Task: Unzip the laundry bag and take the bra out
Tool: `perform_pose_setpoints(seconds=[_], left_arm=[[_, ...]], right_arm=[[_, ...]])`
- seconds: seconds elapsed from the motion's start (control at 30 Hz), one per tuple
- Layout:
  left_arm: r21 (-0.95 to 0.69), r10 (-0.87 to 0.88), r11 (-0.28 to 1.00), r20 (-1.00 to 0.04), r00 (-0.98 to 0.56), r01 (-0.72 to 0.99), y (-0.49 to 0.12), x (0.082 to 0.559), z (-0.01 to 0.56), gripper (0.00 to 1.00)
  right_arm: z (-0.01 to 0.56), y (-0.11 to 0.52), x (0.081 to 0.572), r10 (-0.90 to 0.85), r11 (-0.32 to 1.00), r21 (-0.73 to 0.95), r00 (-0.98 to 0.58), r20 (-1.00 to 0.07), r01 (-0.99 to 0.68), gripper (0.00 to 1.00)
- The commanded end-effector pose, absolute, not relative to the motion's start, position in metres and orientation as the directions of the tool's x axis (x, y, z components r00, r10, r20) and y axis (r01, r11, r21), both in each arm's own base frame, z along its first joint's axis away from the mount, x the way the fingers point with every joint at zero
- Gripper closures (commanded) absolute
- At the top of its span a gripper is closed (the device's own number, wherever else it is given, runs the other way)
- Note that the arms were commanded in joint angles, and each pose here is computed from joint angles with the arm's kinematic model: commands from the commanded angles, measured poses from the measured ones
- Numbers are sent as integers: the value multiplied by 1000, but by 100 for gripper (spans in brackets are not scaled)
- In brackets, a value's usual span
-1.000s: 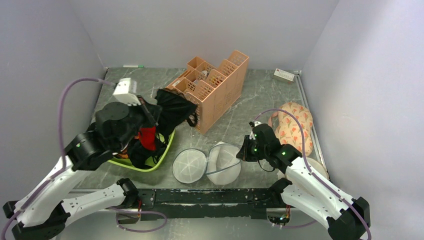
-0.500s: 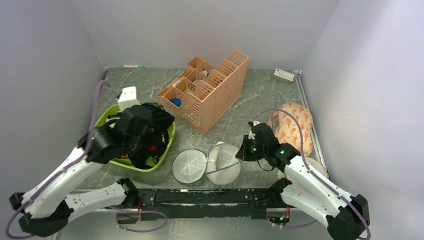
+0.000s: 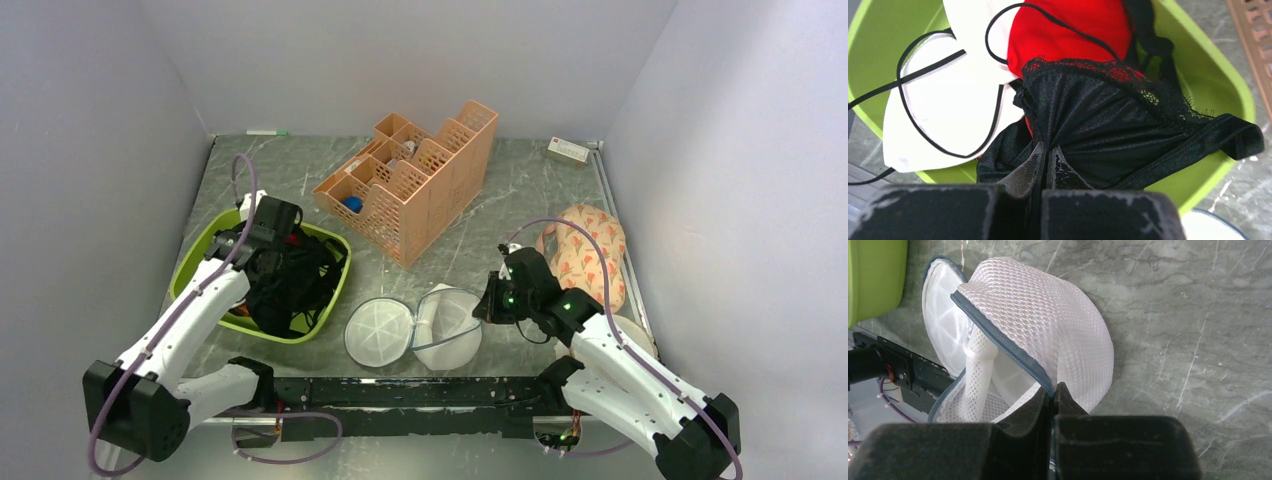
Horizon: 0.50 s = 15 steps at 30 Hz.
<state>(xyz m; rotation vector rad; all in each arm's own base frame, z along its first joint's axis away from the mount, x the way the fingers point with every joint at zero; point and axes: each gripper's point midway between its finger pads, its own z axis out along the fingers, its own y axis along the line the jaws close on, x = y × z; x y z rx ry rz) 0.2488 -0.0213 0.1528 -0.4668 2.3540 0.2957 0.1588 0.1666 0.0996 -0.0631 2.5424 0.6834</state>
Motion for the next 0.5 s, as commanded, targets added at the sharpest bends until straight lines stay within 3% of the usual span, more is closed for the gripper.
perform_pose_setpoints(seconds=[0.0,0.37,0.47], left_arm=[[1,-298,916,-669,-681,-402,-15,267,137,93],[-5,-394,868,-616,-682,-497,15,276,115,93],[-26,-400,875,-602,-691,-484,11,274,124,85]], right_arm=[[108,164,160,80,876,448,-861,-502,-180,100],[107,165,161,77,875,448,-861,-503,-184,100],[106,165,161,79,875,449,-861,-503,-182,100]])
